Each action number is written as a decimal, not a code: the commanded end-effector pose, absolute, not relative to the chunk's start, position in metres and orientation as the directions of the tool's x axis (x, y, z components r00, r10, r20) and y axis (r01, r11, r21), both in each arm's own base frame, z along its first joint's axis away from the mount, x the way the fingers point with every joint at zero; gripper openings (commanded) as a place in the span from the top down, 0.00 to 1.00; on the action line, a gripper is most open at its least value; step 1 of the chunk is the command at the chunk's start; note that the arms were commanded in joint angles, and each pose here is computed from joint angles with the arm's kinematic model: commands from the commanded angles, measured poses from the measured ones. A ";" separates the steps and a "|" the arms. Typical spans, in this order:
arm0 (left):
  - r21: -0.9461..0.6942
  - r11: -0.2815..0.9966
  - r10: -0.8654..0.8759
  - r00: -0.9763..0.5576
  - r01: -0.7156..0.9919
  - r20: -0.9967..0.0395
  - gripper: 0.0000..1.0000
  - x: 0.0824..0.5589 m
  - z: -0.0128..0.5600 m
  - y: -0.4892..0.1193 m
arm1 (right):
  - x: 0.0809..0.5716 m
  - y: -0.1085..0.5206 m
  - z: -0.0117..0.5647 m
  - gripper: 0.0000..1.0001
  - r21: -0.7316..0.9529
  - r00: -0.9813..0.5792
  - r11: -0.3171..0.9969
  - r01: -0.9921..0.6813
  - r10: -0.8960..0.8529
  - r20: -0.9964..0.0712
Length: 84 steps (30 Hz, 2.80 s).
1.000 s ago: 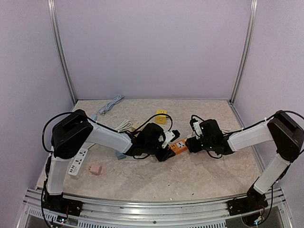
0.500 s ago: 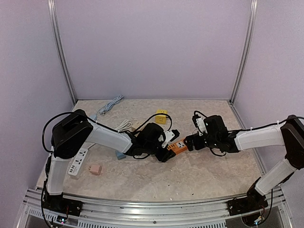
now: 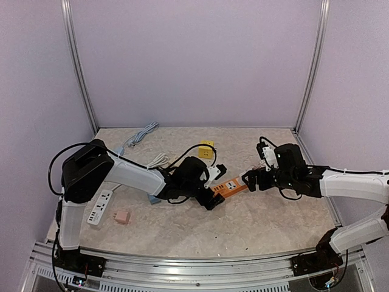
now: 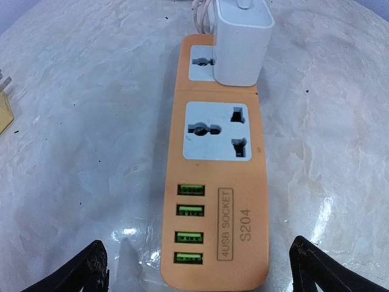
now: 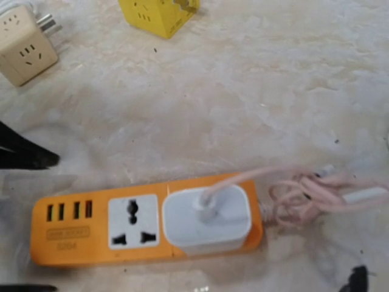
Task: Insert the plug
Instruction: Insert the plug into the socket slot, then pick up the plug at the center of the board.
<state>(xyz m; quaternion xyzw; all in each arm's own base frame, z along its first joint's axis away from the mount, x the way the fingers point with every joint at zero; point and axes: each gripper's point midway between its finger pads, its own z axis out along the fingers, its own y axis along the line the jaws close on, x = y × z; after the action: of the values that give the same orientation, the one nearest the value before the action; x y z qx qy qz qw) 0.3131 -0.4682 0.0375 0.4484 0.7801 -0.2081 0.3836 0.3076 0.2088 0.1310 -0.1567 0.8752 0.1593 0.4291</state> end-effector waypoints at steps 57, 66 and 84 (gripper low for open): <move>0.124 0.537 0.843 -0.537 0.834 -0.034 0.29 0.301 0.018 -0.255 | 0.297 0.220 0.150 0.00 0.176 -0.562 0.861 -0.476 -0.145 -0.814; 0.127 0.540 0.841 -0.540 0.832 -0.040 0.39 0.303 0.020 -0.257 | 0.296 0.219 0.152 0.00 0.177 -0.559 0.862 -0.475 -0.140 -0.818; 0.124 0.557 0.830 -0.552 0.821 -0.074 0.63 0.307 0.025 -0.264 | 0.295 0.218 0.153 0.00 0.175 -0.556 0.862 -0.475 -0.140 -0.819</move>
<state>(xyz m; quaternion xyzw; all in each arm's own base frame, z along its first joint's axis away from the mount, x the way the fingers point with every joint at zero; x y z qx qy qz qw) 0.2968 -0.2538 0.0202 0.4761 0.8771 0.0480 0.0425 0.2966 0.2137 0.1410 -0.1725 0.8697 0.1850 0.4239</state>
